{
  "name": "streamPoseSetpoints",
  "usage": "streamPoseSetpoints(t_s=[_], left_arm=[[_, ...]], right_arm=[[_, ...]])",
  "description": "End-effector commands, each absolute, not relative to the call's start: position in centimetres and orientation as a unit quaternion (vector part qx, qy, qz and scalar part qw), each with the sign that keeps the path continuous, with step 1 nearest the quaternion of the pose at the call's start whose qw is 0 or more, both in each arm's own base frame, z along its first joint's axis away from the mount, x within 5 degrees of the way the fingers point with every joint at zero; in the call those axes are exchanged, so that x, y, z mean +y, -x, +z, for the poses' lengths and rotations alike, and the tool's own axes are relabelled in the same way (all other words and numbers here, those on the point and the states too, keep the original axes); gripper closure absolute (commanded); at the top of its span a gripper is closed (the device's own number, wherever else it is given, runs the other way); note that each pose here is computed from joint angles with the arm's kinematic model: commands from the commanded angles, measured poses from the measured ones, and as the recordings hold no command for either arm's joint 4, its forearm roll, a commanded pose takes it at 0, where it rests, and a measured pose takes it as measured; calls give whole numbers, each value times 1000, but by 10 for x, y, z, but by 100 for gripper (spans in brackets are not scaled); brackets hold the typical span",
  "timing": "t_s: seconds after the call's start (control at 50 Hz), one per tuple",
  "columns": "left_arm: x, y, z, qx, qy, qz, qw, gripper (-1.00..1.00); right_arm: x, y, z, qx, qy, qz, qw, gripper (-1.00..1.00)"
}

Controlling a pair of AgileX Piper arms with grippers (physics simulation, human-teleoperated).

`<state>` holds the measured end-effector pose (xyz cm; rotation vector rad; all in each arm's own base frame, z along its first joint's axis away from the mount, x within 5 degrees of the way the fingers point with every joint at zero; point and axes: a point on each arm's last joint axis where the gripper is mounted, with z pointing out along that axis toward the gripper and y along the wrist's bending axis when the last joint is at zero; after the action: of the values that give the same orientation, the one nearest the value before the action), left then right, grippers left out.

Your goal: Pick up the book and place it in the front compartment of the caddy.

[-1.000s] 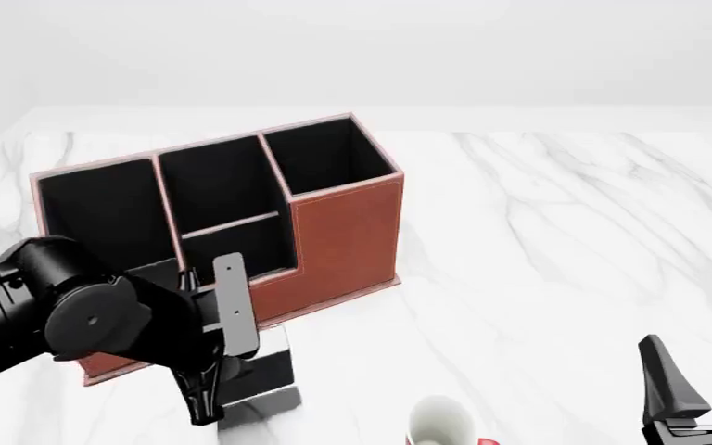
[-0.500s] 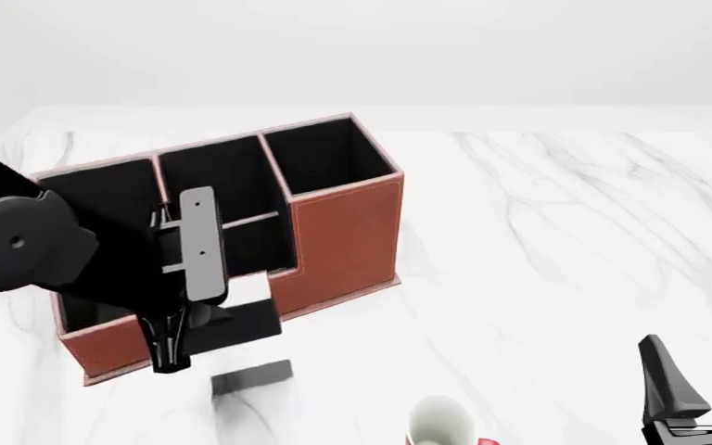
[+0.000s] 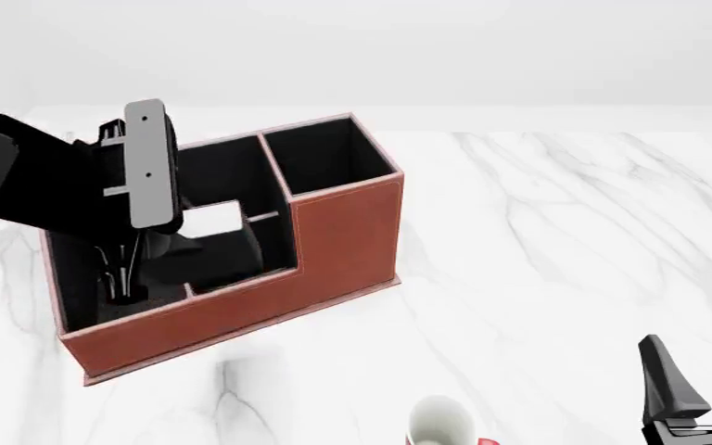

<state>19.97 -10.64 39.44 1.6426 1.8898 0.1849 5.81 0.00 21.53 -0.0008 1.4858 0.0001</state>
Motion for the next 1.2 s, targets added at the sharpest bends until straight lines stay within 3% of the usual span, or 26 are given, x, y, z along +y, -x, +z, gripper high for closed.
streamPoseSetpoints(t_s=[0.02, 0.32, 0.38, 0.42, 0.46, 1.2], left_arm=[[-103, -204, 416, 701, -625, 89, 331, 100], [-140, -244, 441, 717, -610, 61, 331, 100], [-125, -254, 443, 718, -607, 83, 329, 100], [-149, -251, 444, 721, -603, 54, 337, 100], [-122, -266, 439, 725, -602, 86, 322, 100], [-119, -299, 445, 748, -566, 92, 335, 100]], right_arm=[[0, -58, 215, 676, 0, 0, 737, -100], [0, -58, 215, 676, 0, 0, 737, -100], [0, -58, 215, 676, 0, 0, 737, -100], [0, -58, 215, 676, 0, 0, 737, -100], [0, -58, 215, 676, 0, 0, 737, -100], [0, -58, 215, 676, 0, 0, 737, -100]])
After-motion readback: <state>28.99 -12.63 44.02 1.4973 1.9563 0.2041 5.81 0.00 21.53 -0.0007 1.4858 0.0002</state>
